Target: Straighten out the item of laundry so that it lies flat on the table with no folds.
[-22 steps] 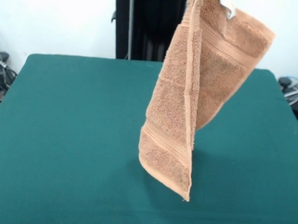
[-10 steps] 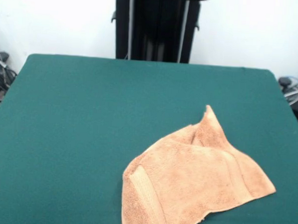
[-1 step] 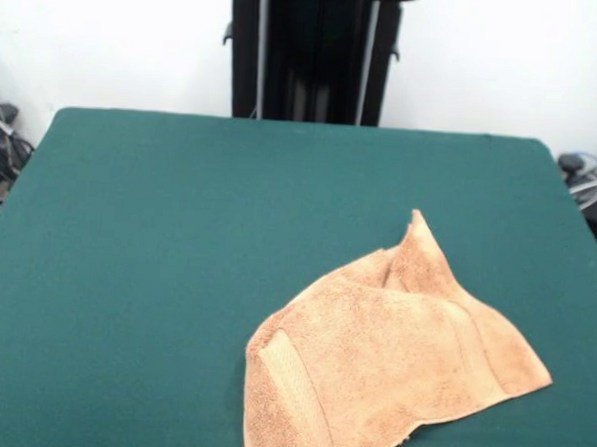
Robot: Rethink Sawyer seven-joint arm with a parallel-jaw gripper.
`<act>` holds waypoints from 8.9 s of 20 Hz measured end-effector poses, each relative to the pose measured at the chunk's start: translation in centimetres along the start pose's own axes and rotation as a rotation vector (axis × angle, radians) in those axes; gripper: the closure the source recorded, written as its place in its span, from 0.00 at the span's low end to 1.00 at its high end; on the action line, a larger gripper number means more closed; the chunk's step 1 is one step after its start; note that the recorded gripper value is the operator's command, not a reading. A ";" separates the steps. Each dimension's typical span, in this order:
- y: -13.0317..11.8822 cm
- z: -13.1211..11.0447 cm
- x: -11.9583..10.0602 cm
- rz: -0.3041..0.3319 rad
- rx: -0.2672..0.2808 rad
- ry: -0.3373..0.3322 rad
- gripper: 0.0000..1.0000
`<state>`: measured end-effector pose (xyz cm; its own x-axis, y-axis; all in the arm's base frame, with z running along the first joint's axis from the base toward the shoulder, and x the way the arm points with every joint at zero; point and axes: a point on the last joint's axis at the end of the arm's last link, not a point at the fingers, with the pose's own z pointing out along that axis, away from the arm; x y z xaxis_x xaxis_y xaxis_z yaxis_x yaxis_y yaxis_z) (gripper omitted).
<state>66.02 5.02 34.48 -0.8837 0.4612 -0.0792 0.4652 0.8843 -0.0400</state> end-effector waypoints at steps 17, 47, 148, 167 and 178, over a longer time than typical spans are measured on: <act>0.1 0.4 -0.1 0.000 -0.001 0.007 0.00; 0.5 13.1 -1.6 -0.007 -0.004 0.098 0.00; 8.3 23.2 -1.5 -0.123 -0.184 0.194 0.00; 13.7 26.2 -2.0 -0.318 -0.027 0.118 0.00; 12.7 26.5 -3.8 -0.286 -0.031 0.121 0.00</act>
<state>76.68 12.62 7.86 -0.9791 0.1970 0.0504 0.1966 0.9804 -0.0125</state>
